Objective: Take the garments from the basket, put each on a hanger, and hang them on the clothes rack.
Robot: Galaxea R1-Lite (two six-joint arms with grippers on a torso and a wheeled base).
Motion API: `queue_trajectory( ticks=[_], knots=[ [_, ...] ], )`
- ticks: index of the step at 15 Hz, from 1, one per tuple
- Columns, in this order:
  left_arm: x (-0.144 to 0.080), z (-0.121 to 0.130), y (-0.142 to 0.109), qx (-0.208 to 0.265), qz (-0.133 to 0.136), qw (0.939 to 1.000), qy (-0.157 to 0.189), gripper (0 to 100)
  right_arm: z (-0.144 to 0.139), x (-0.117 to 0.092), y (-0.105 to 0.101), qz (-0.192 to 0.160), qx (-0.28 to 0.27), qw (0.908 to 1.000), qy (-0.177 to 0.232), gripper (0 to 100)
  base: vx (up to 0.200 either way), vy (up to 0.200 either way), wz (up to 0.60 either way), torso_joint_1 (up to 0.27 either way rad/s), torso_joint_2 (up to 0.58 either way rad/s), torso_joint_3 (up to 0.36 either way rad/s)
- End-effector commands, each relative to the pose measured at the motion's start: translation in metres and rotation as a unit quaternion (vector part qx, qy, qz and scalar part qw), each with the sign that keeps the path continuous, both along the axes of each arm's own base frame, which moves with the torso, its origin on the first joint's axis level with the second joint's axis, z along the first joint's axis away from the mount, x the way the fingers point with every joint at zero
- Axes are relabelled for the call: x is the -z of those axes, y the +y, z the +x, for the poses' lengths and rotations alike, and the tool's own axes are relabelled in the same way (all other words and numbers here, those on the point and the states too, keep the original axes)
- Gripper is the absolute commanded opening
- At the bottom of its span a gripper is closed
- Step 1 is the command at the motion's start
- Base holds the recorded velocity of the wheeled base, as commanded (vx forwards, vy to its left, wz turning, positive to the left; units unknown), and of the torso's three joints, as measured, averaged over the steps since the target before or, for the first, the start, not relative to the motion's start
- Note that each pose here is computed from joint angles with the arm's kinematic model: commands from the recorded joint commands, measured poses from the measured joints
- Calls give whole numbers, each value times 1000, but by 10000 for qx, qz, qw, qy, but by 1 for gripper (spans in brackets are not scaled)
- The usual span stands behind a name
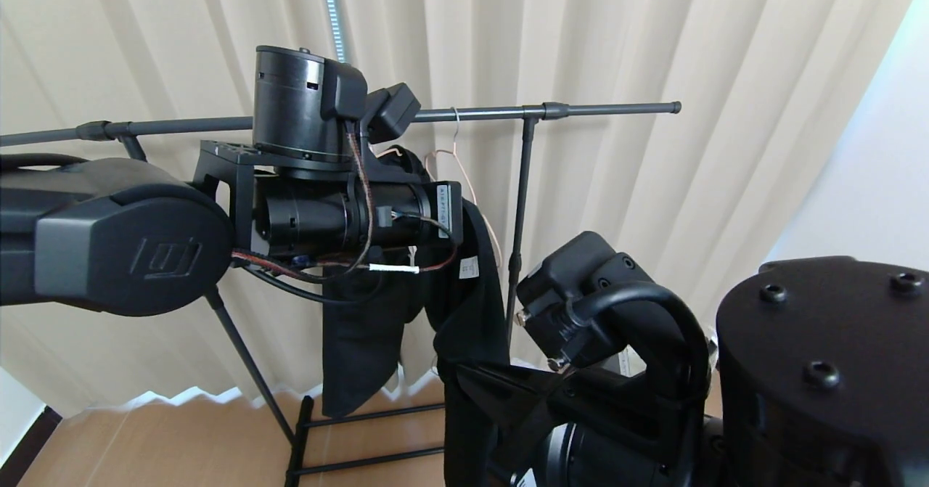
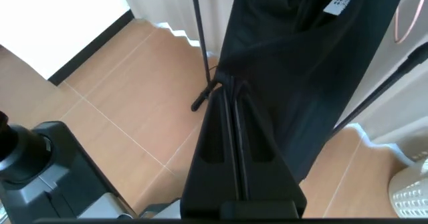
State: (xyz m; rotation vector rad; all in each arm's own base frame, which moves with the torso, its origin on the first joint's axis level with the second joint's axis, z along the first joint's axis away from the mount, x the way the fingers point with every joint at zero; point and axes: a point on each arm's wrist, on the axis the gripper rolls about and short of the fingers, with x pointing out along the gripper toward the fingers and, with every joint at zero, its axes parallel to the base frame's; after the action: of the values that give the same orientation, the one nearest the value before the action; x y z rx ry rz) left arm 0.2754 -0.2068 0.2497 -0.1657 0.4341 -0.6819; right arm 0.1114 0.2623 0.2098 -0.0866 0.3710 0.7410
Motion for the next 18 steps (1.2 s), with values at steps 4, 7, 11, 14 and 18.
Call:
queue_trajectory(
  ticks=[4,7,11,14,18],
  knots=[
    [-6,-4,5,-54,13,10000,-37,0,7,-3,-28,-772,132,9969,-115,0,0,0,0,0,0,0],
    [-9,-11,18,-156,213,9994,215,0,46,4,-48,-1278,730,9888,-232,0,0,0,0,0,0,0],
    [-9,-25,34,-181,638,9962,571,0,90,14,-54,-1400,1405,9801,-74,0,0,0,0,0,0,0],
    [0,-38,43,-344,982,9907,873,0,118,19,-57,-1295,1783,9754,-79,0,0,0,0,0,0,0],
    [27,-55,46,-314,1351,9828,1220,0,153,23,-54,-853,2199,9716,-206,0,0,0,0,0,0,0]
  ],
)
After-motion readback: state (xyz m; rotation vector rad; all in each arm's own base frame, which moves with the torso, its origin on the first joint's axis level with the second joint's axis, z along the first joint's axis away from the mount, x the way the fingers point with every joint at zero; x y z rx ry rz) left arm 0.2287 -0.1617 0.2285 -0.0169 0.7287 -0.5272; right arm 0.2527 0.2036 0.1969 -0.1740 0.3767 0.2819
